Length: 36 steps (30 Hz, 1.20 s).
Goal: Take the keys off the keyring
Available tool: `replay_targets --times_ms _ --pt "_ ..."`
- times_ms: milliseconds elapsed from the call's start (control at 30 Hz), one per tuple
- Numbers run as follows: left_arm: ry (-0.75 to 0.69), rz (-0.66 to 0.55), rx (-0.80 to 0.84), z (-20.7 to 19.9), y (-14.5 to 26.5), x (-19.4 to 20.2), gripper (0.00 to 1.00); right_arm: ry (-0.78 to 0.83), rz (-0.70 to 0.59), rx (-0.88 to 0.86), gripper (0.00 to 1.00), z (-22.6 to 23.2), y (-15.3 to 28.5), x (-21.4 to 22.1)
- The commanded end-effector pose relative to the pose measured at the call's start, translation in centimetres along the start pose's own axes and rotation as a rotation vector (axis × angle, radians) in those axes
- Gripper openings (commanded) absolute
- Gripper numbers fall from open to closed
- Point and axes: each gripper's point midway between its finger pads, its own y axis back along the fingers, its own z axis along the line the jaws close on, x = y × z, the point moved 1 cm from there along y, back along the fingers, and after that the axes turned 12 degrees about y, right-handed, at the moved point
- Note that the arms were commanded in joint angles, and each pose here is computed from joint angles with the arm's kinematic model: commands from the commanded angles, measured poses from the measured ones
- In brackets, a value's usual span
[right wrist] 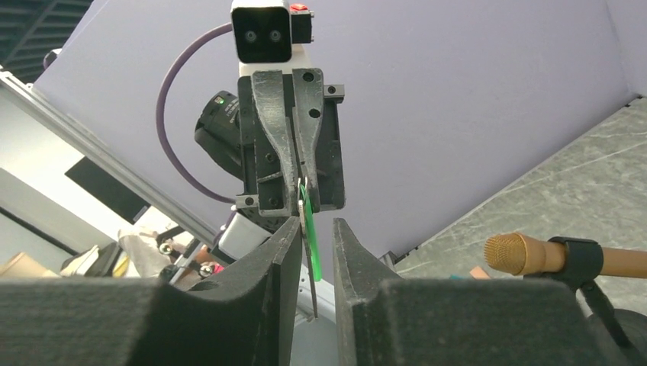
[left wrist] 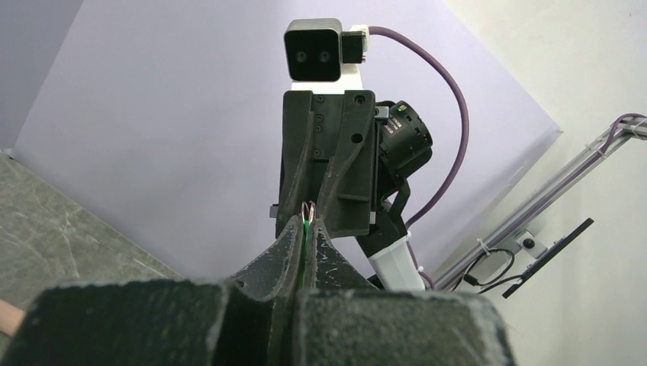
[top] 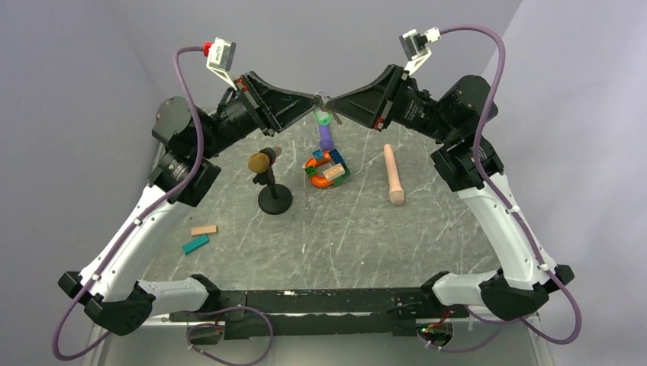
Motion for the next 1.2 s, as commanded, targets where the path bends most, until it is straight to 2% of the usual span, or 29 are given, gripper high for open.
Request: replay_targets --times_ms 0,67,167,267,300,367,467,533,633,733,867,1067,1167 --pt "-0.013 -0.023 0.059 -1.8 0.2 -0.5 0.0 0.053 -0.043 -0.056 0.23 1.9 0.0 -1.8" --pt "-0.017 -0.02 0.056 -1.6 0.1 -0.5 0.0 0.052 -0.041 -0.057 0.17 1.8 -0.1 -1.8" --pt "-0.015 -0.015 0.051 -1.4 0.1 -0.3 0.0 0.05 -0.038 -0.053 0.0 1.6 -0.3 -1.8" --pt "-0.018 0.001 0.045 -1.2 0.2 0.0 0.0 0.052 -0.024 -0.037 0.0 1.4 -0.3 -1.6" --pt "-0.023 0.013 0.044 -1.2 0.2 0.1 0.04 0.056 -0.018 -0.027 0.0 1.2 -0.3 -1.5" --pt "-0.044 0.047 0.033 -1.0 0.2 0.5 0.26 0.06 0.002 -0.008 0.0 1.0 0.0 -1.1" --pt "-0.104 0.091 0.007 -1.3 0.8 0.8 0.67 0.077 0.044 0.015 0.0 1.0 0.8 -0.2" --pt "-0.148 0.126 -0.041 -1.0 1.5 1.1 0.81 0.076 0.083 0.033 0.0 0.7 1.5 0.6" --pt "-0.262 0.196 -0.061 -1.2 2.7 1.3 0.95 0.049 0.15 -0.009 0.0 0.8 2.2 1.9" --pt "-0.351 0.253 -0.093 -1.1 3.7 1.3 0.95 0.042 0.208 -0.053 0.0 1.4 2.8 2.9" --pt "-0.399 0.305 -0.093 -0.8 4.4 1.2 0.87 0.061 0.245 -0.092 0.0 2.2 3.4 3.3" --pt "-0.324 0.464 -0.028 0.4 3.9 3.1 0.8 0.059 0.292 -0.136 0.0 2.8 3.7 3.9" --pt "-0.284 0.494 -0.014 0.9 3.6 3.5 0.78 0.072 0.305 -0.148 0.0 3.1 4.0 4.1"
